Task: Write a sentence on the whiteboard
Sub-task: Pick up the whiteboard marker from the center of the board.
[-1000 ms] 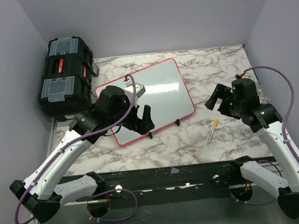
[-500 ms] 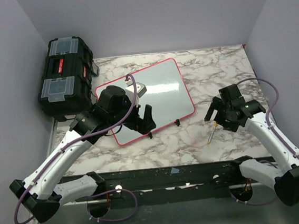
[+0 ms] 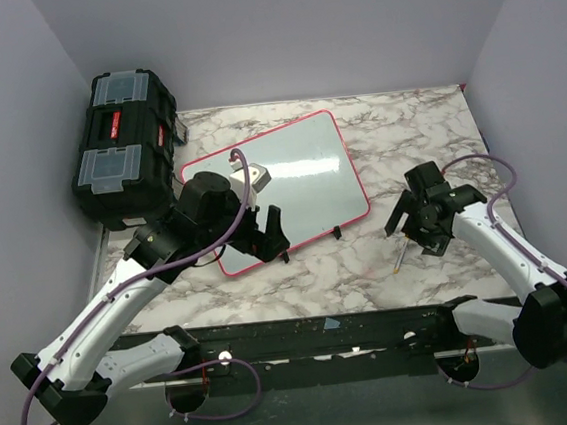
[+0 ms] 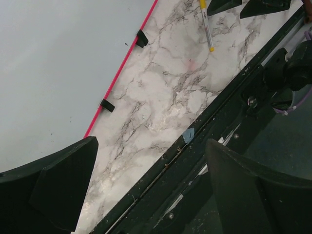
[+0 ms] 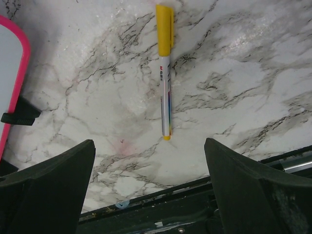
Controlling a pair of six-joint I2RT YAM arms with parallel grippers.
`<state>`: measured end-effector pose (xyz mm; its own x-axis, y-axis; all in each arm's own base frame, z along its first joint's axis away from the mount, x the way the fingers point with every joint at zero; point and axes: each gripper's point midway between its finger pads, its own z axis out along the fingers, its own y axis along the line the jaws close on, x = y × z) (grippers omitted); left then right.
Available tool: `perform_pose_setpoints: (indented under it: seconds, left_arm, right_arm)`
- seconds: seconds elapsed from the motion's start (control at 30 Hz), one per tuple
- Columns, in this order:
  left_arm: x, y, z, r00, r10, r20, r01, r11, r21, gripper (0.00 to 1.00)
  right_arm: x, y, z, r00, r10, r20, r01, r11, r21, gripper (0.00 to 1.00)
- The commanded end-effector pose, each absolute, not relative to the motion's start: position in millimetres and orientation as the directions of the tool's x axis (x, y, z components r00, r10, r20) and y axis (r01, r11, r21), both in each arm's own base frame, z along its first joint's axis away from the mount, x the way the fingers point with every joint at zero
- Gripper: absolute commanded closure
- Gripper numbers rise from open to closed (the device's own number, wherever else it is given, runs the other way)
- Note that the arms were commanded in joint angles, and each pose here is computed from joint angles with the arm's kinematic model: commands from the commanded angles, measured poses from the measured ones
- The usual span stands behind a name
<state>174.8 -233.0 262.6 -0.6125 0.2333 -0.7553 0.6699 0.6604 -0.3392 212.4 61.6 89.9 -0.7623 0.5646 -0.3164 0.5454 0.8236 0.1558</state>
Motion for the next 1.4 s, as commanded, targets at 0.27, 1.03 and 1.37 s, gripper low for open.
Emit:
perform_pose_setpoints:
  seconds: [0.27, 1.03, 1.37]
  left_arm:
    - [171.2, -224.4, 256.5, -0.625, 0.219, -0.749, 0.644, 0.687, -0.337, 0.09]
    - [173.2, -219.0, 249.5, -0.641, 0.203, -0.741, 0.611, 0.718, -0.332, 0.1]
    - [176.9, -223.5, 259.9, -0.639, 0.182, -0.747, 0.607, 0.716, -0.345, 0.1]
  right_arm:
    - [213.4, 55.3, 53.2, -0.722, 0.618, -0.311, 0.617, 0.779, 0.114, 0.21]
    - [223.2, 44.6, 0.2, -0.749, 0.588, -0.307, 0.621, 0.784, -0.014, 0.73]
    - [234.2, 50.3, 27.4, -0.786, 0.53, -0.319, 0.554, 0.833, 0.018, 1.0]
